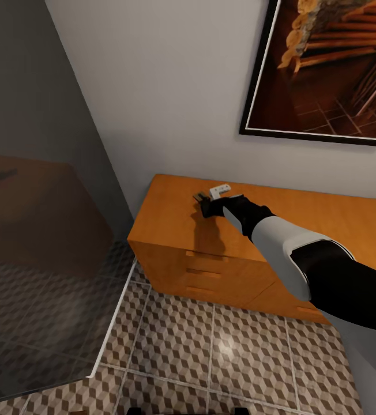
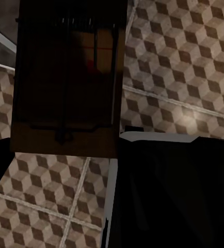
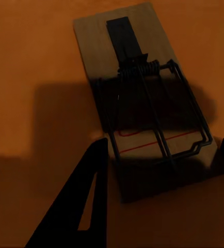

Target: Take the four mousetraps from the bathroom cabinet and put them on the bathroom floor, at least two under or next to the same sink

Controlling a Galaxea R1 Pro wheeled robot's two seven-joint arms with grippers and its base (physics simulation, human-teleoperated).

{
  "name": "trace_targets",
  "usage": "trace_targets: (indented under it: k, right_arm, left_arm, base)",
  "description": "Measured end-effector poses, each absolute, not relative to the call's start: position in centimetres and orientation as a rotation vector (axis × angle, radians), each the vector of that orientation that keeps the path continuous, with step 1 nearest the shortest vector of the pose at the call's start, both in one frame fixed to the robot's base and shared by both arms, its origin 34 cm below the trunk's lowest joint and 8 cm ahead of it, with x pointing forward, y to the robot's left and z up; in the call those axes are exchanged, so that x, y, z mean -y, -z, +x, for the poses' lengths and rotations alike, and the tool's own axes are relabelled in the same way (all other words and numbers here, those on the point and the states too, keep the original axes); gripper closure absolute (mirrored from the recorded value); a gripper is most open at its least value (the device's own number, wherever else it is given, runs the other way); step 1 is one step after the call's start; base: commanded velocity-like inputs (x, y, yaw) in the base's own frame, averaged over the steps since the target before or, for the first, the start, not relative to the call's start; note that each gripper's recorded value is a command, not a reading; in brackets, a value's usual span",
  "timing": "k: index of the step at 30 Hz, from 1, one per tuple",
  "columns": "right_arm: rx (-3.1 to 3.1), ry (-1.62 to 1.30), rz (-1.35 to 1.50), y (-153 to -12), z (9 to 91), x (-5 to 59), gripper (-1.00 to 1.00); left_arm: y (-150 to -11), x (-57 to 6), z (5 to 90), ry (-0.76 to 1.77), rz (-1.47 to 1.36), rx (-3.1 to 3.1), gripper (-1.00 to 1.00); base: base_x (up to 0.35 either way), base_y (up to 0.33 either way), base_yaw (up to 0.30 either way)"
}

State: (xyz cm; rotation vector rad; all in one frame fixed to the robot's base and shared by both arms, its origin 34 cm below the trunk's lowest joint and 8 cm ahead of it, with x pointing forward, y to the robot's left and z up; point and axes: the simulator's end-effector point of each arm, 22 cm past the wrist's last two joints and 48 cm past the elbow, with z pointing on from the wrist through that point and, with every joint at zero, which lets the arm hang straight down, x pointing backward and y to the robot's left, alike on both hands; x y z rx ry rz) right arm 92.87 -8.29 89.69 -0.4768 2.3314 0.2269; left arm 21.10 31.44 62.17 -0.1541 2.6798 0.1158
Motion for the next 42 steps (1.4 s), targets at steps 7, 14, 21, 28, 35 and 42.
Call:
trace_targets:
  k: [7, 14, 21, 28, 35, 42]
  right_arm:
    - [-2.282, -0.230, -0.481, -91.8, 94.2, 7.6, 1.00]
    - [-2.268, -0.232, -0.483, -93.6, 94.9, 7.1, 1.00]
    - [-2.244, -0.234, -0.485, -95.1, 95.6, 6.7, 1.00]
    - [-2.254, -0.234, -0.486, -95.1, 95.6, 6.7, 1.00]
    - [-2.257, -0.232, -0.487, -95.1, 95.5, 6.7, 1.00]
    - [-2.257, -0.217, -0.481, -95.1, 95.7, 6.9, 1.00]
  left_arm:
    - [-61.9, -31.4, 20.5, -0.113, -0.162, -2.711, 1.00]
    - [-61.8, -31.3, 20.3, -0.111, -0.164, -2.721, 1.00]
    - [-61.8, -31.3, 20.3, -0.112, -0.165, -2.721, 1.00]
    - [-61.8, -31.3, 20.3, -0.111, -0.165, -2.721, 1.00]
    - [-61.8, -31.3, 20.3, -0.112, -0.165, -2.721, 1.00]
    - [-61.8, -31.3, 20.3, -0.112, -0.164, -2.722, 1.00]
  base:
    - [0.000, 0.000, 0.000]
    - [0.000, 0.000, 0.000]
    - [-0.006, 0.008, 0.000]
    - [-0.157, 0.163, 0.000]
    - [-0.207, 0.211, 0.000]
    - [-0.242, 0.166, 0.000]
